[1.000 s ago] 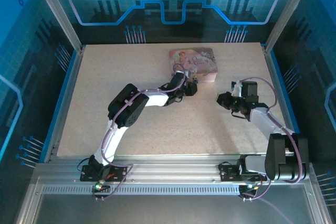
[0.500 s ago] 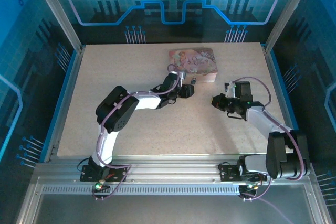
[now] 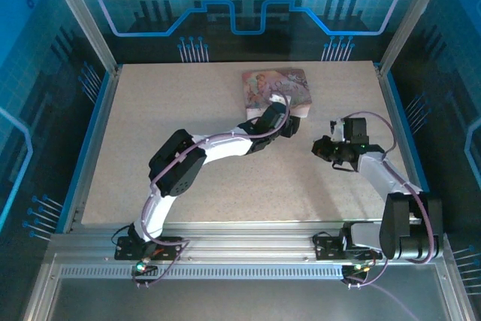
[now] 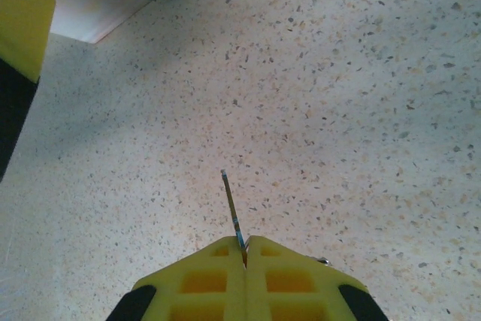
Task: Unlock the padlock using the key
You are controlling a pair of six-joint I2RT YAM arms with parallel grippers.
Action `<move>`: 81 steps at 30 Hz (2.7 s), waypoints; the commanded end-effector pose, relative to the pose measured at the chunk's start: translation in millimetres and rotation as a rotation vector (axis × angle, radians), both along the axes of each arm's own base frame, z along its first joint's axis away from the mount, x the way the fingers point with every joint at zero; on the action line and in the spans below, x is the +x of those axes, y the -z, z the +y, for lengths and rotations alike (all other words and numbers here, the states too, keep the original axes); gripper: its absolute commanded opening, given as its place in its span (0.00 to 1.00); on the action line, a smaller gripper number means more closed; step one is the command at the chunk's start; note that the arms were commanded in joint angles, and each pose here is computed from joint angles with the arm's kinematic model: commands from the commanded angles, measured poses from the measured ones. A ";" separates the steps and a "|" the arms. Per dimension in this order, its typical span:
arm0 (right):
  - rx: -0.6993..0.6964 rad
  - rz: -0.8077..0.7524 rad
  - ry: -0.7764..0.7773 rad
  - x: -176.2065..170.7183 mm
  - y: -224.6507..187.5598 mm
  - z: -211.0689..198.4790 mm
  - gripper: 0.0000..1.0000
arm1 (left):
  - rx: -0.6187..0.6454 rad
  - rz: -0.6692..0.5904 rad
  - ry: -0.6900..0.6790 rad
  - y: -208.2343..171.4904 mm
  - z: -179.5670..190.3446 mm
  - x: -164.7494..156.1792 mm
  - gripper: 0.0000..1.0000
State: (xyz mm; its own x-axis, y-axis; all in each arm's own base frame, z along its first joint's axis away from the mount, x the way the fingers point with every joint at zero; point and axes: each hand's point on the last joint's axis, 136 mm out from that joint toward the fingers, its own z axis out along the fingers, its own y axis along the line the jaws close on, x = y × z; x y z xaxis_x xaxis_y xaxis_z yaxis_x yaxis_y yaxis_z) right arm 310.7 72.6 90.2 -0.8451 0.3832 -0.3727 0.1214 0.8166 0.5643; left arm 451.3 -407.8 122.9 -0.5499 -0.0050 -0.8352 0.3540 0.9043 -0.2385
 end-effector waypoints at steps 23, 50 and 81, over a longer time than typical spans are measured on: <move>-0.231 0.024 0.170 168.0 -34.3 -68.9 0.00 | -0.156 0.339 -0.237 10.3 175.5 10.0 0.62; -0.207 0.113 -0.162 204.6 13.5 31.0 0.00 | -0.244 0.402 -0.205 44.3 183.5 54.8 0.57; -0.250 0.044 -0.145 97.5 -23.8 22.1 0.00 | -0.029 0.309 -0.247 -12.0 269.6 -114.3 0.62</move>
State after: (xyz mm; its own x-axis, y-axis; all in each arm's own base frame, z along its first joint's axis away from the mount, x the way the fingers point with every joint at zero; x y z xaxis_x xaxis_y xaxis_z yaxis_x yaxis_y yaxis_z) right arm 426.2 103.5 98.0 -0.9066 0.1630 -0.3892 0.0224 0.9397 0.3413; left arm 360.4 -140.8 139.3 -0.7284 -0.2628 -0.6328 0.0111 0.9188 -0.3945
